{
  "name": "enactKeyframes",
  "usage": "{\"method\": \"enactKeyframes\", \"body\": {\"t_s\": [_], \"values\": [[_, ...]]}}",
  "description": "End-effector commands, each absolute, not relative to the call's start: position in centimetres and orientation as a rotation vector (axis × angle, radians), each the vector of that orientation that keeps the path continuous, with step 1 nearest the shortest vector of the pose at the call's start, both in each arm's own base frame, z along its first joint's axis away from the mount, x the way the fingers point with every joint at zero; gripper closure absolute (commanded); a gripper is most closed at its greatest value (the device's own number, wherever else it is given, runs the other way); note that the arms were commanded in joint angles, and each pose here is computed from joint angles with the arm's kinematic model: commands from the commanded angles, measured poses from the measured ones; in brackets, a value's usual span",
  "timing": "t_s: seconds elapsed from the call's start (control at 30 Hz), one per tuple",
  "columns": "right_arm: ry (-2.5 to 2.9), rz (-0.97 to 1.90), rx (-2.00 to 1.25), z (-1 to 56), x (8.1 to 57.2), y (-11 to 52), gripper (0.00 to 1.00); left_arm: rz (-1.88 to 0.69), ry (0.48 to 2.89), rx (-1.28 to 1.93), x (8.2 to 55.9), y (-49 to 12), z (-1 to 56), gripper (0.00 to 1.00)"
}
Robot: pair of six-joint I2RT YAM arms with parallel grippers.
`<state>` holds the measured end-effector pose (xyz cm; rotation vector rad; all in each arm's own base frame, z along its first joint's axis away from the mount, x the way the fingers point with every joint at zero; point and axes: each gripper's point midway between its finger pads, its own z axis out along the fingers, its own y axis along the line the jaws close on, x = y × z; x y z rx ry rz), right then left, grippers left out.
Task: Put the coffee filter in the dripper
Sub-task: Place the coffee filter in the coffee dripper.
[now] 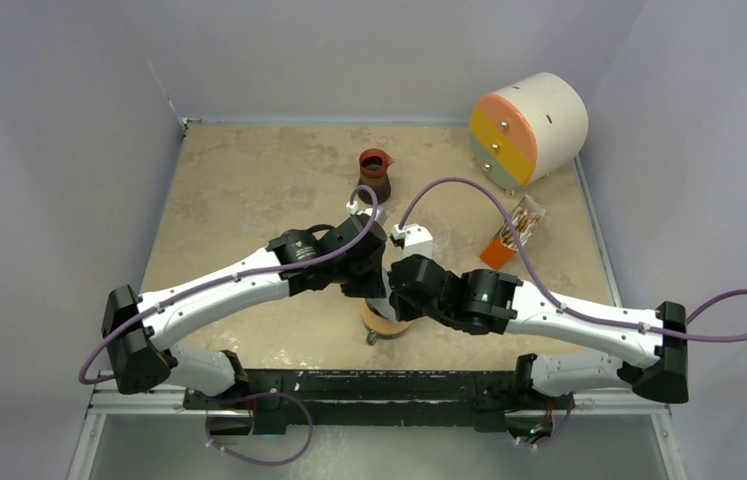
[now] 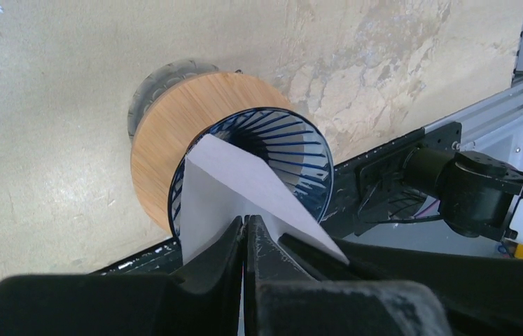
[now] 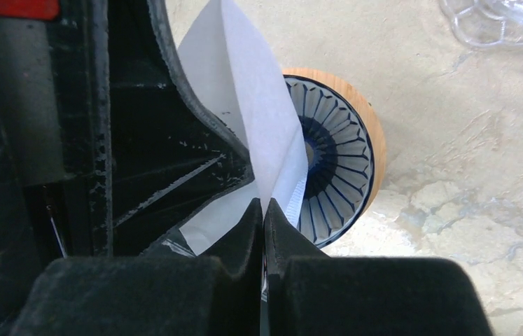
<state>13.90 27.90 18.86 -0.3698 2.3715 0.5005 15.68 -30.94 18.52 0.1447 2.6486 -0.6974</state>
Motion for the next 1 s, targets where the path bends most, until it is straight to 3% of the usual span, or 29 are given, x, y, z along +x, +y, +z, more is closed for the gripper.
{"method": "enactKeyframes", "body": {"t_s": [0.0,0.6,0.97], "values": [[2.364,0.592,-0.306,19.4,13.4,28.6,1.0,-0.684,2.607,0.134,16.5,-31.7,20.0,1.0],[2.35,0.614,-0.181,19.7,13.8,28.1,1.0,-0.514,2.664,0.193,16.8,-32.2,17.8,1.0],[2.331,0.624,-0.147,20.4,13.7,26.9,0.87,-0.446,2.697,0.216,16.9,-32.0,16.6,1.0]]}}
